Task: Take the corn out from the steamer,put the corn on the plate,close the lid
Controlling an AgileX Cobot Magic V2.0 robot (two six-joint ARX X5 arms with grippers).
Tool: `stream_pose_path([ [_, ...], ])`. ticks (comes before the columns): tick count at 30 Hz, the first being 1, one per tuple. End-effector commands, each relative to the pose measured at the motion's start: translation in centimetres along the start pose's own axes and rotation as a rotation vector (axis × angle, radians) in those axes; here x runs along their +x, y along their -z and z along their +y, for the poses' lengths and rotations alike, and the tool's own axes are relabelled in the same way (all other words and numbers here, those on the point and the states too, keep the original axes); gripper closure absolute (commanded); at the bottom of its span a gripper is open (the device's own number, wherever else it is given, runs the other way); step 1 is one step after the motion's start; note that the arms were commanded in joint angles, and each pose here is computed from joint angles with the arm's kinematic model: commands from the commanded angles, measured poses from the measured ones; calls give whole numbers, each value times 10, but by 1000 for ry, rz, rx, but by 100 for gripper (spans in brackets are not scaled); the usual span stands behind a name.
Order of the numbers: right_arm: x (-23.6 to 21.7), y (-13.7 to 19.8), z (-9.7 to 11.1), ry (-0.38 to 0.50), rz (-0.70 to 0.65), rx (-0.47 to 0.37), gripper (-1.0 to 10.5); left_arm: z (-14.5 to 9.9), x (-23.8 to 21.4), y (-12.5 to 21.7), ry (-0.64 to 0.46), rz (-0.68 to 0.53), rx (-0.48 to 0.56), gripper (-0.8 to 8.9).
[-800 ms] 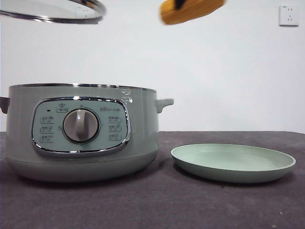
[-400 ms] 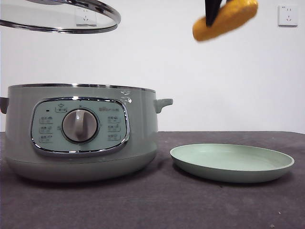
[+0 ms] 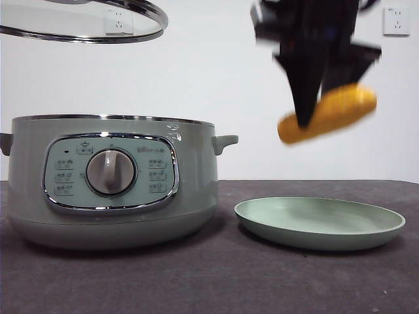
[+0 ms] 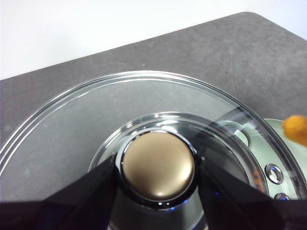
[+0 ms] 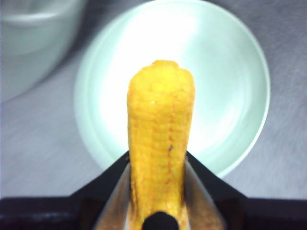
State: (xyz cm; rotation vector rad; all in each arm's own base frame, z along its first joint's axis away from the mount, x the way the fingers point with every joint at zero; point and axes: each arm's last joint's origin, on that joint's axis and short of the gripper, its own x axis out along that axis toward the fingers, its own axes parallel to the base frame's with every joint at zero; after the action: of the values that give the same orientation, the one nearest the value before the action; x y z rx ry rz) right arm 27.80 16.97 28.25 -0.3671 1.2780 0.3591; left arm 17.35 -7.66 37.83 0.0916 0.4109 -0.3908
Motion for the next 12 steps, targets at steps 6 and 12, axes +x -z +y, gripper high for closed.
stream_pose_path([
  [6, 63, 13, 3, 48, -79, 38, 958, 0, -7, -10, 3, -80, -8, 822],
  [12, 90, 23, 3, 44, -134, 50, 958, 0, -7, -10, 3, -80, -8, 822],
])
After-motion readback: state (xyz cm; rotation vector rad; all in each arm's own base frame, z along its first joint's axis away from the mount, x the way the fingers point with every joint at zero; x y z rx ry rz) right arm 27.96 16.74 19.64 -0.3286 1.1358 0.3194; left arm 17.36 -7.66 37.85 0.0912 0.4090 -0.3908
